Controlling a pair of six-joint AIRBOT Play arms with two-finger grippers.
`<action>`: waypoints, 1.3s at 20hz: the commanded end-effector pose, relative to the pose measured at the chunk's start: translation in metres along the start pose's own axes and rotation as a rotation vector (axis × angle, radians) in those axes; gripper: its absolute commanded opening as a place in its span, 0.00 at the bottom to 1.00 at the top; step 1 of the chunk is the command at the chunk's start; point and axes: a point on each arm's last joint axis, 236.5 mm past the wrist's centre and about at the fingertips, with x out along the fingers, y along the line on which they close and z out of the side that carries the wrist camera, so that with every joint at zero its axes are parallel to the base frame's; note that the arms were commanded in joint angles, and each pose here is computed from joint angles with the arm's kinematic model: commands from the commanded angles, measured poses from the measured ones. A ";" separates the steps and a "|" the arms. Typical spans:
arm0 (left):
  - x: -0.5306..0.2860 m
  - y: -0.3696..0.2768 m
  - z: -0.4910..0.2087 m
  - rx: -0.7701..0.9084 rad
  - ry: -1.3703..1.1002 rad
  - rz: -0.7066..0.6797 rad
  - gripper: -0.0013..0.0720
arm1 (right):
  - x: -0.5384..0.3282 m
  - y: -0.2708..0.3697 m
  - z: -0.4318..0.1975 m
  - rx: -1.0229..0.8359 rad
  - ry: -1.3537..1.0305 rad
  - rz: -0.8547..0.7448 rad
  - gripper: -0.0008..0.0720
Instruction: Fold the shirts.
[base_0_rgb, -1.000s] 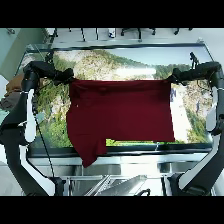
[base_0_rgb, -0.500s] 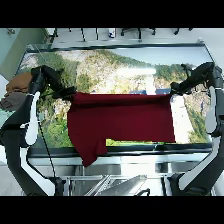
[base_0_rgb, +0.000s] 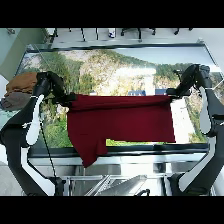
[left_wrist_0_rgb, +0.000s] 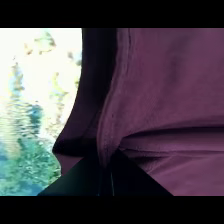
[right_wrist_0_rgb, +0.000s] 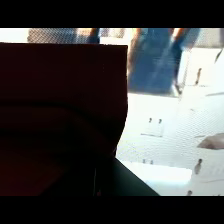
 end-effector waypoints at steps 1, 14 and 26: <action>0.014 0.004 -0.012 -0.011 0.048 0.015 0.03 | 0.001 0.001 0.002 0.018 -0.003 -0.026 0.04; -0.004 -0.031 -0.024 -0.051 0.086 -0.173 0.94 | -0.010 0.023 -0.002 0.026 0.010 0.005 0.70; -0.037 0.018 -0.231 -0.240 0.100 -0.223 0.93 | -0.060 -0.024 -0.168 0.288 0.004 0.183 0.70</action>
